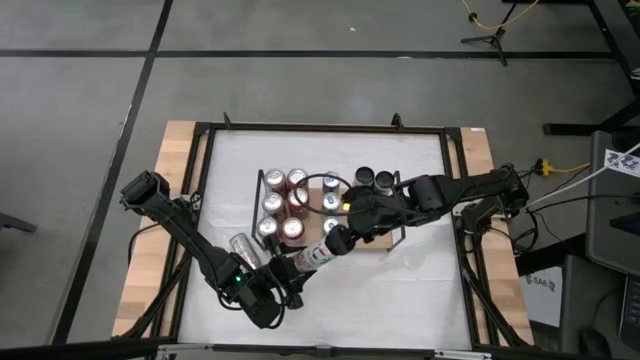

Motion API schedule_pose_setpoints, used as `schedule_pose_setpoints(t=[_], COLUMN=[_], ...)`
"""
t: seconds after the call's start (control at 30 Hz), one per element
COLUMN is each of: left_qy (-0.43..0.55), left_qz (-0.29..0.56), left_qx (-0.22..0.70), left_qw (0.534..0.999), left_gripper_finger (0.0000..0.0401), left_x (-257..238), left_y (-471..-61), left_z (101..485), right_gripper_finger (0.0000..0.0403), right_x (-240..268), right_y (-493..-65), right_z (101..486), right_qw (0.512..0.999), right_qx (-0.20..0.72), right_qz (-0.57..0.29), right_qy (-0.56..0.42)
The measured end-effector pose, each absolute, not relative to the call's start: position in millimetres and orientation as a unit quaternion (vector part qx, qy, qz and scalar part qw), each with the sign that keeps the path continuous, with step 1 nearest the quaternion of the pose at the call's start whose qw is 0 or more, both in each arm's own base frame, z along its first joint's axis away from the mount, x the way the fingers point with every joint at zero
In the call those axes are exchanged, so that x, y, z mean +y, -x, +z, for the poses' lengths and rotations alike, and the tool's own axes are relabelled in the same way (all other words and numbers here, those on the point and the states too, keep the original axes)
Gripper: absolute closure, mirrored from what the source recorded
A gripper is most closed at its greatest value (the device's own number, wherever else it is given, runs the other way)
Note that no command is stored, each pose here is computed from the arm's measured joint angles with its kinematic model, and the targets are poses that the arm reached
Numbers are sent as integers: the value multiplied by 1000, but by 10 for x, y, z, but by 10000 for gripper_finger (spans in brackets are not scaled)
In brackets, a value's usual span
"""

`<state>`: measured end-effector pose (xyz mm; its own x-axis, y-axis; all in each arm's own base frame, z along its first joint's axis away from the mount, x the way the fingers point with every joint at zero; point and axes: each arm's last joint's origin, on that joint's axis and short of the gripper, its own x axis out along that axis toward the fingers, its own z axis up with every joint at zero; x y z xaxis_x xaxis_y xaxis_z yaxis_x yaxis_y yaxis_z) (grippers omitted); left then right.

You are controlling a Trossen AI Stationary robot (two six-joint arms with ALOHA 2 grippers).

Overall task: Place canned beverage on shelf
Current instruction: Put the white-pink soda can on the shelf aligned with the other white-pink soda can

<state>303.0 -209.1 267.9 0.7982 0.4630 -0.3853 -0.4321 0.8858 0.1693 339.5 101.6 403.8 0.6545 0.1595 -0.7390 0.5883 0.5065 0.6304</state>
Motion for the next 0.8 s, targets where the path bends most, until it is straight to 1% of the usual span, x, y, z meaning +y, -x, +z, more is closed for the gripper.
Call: schedule_pose_setpoints(t=[0.23,0.43,0.6,0.8], left_qy=[-37,-37,-35,-32], left_qz=[237,237,237,234], left_qx=[212,212,212,212], left_qw=[947,947,948,948], left_gripper_finger=[141,141,141,141], left_x=[-2090,-2090,-2090,-2128], left_y=[-3030,-3030,-3030,-3060], left_z=[2679,2679,2679,2619], right_gripper_finger=[63,63,63,63], right_x=[1006,1067,1237,1335], right_y=[-3351,-3223,-3125,-2875], right_z=[3999,3926,3939,4091], right_qw=[769,757,768,788], right_qx=[415,475,486,473], right_qz=[-152,-161,-145,-134], right_qy=[-462,-418,-392,-371])
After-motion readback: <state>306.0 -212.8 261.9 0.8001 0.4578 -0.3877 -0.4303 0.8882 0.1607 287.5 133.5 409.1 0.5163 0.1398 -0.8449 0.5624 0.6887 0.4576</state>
